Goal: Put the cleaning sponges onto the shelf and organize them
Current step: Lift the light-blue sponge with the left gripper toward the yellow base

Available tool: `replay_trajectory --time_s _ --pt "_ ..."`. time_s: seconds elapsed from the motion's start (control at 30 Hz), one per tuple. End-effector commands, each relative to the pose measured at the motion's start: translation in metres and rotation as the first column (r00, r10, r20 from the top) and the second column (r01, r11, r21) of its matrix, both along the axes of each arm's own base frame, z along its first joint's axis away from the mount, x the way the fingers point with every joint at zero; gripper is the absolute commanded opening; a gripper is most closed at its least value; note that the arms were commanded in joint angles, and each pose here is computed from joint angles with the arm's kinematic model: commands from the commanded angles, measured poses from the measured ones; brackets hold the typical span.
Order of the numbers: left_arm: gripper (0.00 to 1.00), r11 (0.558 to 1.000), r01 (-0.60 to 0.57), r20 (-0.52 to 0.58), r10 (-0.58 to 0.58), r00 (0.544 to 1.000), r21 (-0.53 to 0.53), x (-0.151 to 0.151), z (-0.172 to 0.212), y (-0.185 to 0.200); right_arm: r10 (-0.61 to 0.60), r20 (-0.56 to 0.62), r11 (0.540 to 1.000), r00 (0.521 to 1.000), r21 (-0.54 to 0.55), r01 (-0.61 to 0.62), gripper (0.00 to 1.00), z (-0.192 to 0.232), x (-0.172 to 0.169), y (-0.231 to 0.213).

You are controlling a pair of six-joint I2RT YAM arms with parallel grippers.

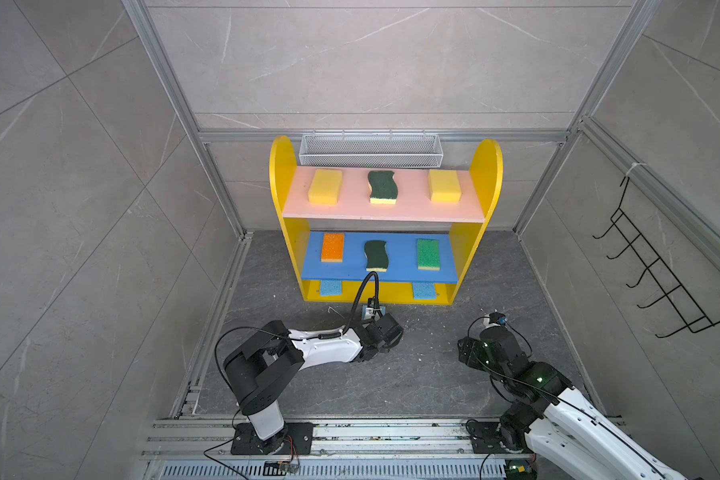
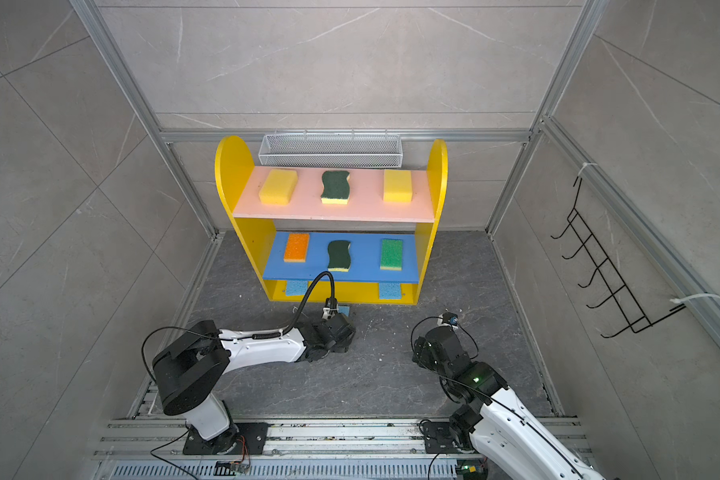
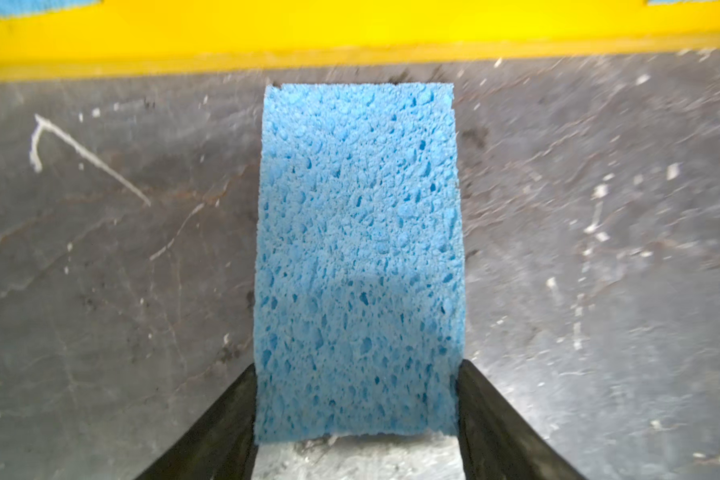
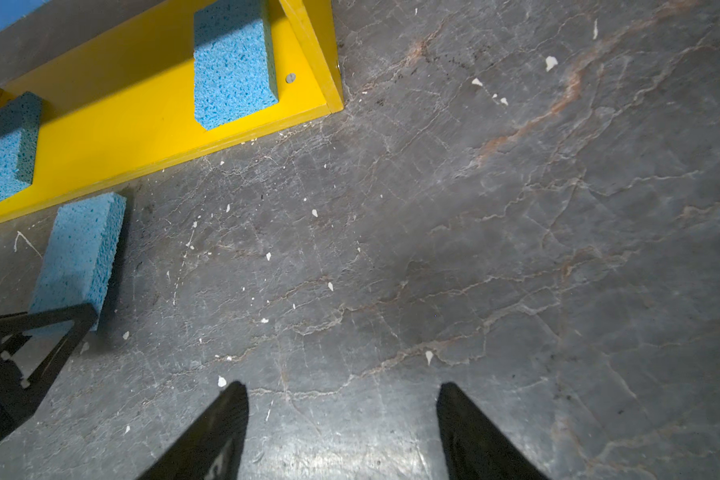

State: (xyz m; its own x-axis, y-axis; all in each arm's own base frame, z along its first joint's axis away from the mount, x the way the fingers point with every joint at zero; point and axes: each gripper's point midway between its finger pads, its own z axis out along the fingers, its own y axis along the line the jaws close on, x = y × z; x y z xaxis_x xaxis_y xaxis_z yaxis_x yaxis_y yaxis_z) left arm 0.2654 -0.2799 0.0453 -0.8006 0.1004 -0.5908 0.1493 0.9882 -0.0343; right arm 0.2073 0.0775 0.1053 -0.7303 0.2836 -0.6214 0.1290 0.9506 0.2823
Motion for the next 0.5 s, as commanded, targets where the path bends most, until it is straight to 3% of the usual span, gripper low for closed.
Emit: replay_trajectory --time_s 0.0,0.2,0.47 --pt "0.74 1.000 0.007 0.088 -0.008 0.996 0.006 0.016 0.016 -0.006 0.010 -0.002 1.000 1.000 -0.013 -0.010 0.74 0.003 -0.003 -0.001" --pt "0.75 0.999 -0.032 0.160 0.026 0.987 0.036 0.031 0.018 -0.003 0.017 -0.006 1.000 1.000 -0.022 -0.017 0.73 0.002 -0.003 -0.002" --pt "0.74 0.999 -0.048 0.216 0.047 0.975 -0.001 0.054 0.021 -0.011 0.025 -0.006 0.999 1.000 -0.022 -0.025 0.73 0.002 -0.003 -0.001"
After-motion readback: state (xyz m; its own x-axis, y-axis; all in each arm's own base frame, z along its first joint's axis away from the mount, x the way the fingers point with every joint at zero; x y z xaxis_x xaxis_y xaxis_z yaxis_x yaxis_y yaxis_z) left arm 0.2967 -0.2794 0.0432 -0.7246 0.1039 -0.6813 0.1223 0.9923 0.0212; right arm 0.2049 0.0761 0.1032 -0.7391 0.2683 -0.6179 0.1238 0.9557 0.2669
